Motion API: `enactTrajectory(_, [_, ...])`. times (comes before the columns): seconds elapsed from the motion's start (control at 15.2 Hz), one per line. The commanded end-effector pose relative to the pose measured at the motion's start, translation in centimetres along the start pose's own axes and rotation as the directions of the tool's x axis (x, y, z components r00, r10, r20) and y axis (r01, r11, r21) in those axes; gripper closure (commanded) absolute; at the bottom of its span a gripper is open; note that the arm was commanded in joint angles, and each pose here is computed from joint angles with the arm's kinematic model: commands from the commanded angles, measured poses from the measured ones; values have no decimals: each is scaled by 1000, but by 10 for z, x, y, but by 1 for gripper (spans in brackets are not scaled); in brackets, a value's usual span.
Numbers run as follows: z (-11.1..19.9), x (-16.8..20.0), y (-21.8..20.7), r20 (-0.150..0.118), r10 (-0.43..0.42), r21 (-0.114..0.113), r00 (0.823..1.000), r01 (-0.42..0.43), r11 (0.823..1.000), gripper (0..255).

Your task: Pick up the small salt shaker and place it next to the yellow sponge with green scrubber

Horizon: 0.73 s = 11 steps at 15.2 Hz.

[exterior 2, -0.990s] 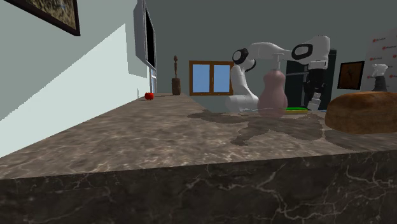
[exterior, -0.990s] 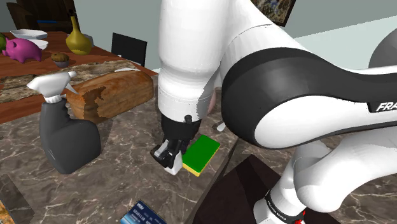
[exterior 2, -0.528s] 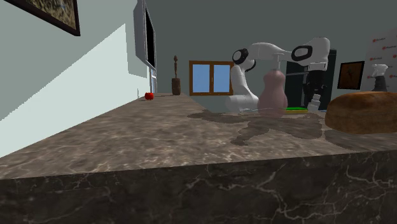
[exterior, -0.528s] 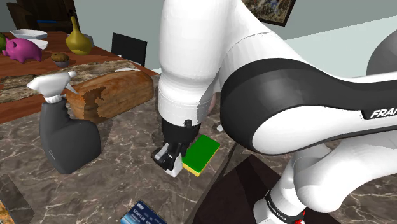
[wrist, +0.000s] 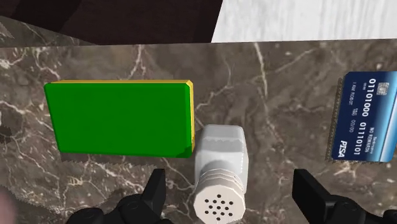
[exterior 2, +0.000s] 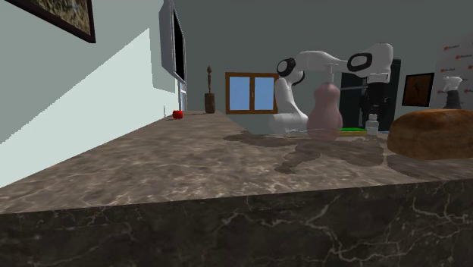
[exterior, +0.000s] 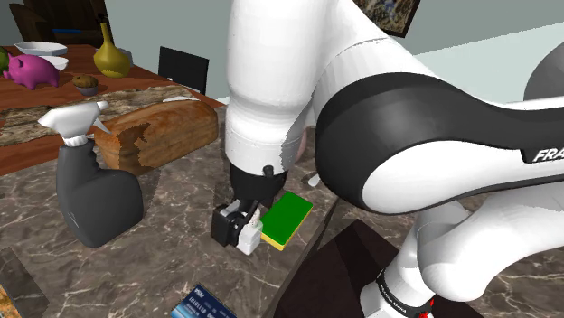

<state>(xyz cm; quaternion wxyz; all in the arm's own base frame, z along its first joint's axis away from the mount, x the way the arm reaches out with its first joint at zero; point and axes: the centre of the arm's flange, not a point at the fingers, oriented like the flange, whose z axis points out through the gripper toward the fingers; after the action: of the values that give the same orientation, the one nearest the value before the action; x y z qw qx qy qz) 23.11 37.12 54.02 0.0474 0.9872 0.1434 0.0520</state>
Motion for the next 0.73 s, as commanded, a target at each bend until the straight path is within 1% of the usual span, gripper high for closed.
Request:
enactTrajectory(0.0, [-20,0,-1,0,0,0,1000,0,1000,0])
enactTrajectory(0.13, [-44,0,-1,0,0,0,1000,0,1000,0])
enactTrajectory(0.66, [-44,0,-1,0,0,0,1000,0,1000,0])
